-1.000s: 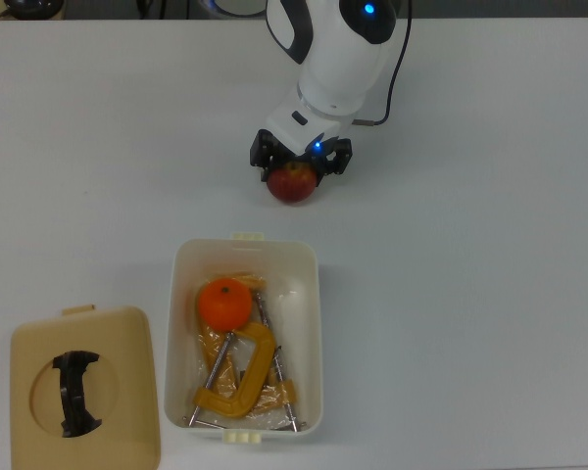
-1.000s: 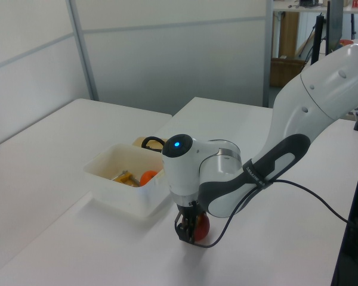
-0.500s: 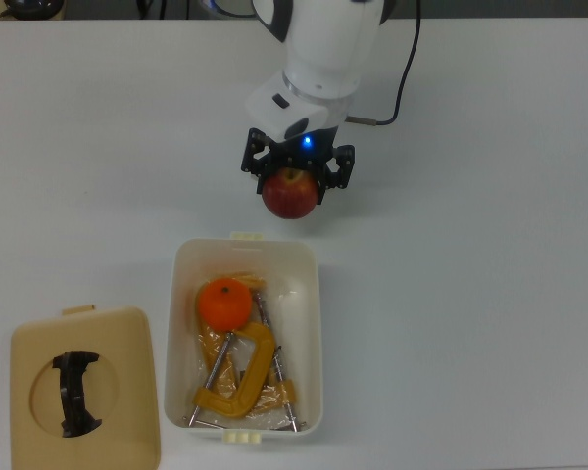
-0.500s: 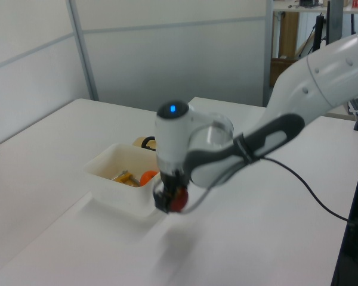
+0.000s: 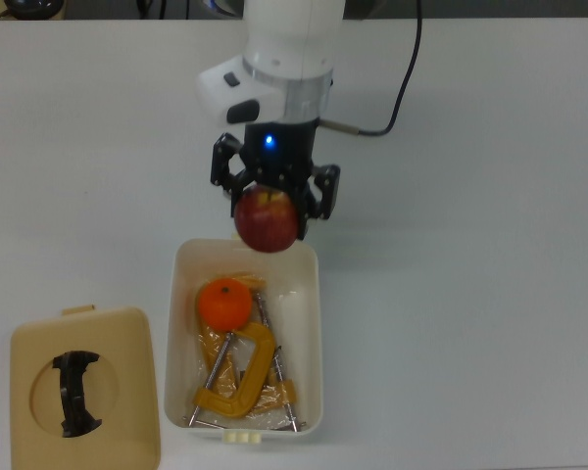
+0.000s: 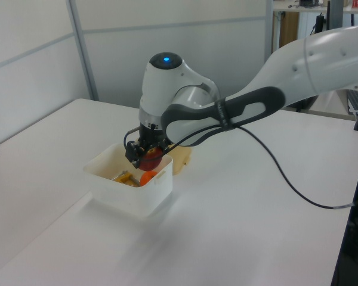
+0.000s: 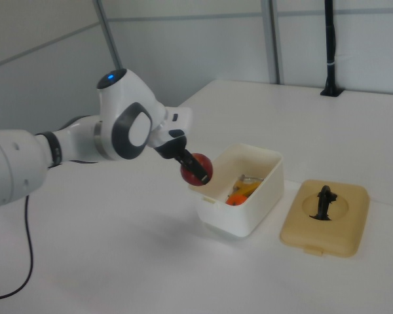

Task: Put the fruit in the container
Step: 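Lower the apple into the container and open the gripper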

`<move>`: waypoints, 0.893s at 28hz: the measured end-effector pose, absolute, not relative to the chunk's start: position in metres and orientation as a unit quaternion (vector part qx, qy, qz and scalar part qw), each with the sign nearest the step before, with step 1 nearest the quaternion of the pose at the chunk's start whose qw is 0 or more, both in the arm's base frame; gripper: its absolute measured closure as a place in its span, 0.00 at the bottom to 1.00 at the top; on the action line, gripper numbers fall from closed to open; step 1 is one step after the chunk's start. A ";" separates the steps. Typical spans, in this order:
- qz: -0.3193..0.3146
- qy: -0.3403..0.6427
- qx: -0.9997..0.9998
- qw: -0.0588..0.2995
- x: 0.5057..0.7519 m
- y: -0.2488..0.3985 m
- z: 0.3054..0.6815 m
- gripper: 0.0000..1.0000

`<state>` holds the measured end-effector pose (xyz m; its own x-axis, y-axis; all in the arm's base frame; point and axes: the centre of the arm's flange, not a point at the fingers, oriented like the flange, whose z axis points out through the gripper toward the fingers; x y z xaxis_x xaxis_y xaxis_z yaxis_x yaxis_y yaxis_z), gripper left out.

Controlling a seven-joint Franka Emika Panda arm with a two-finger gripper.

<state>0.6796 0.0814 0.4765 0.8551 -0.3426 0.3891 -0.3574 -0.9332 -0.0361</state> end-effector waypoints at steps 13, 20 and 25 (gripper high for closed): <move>0.237 -0.218 0.946 0.029 0.708 0.073 0.455 0.00; 0.201 -0.192 0.959 0.052 0.703 0.068 0.452 0.00; 0.103 -0.110 0.988 0.041 0.688 0.064 0.454 0.00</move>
<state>0.6883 0.0638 0.4536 0.9545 -0.2081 0.2133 -0.2252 -0.9726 0.0586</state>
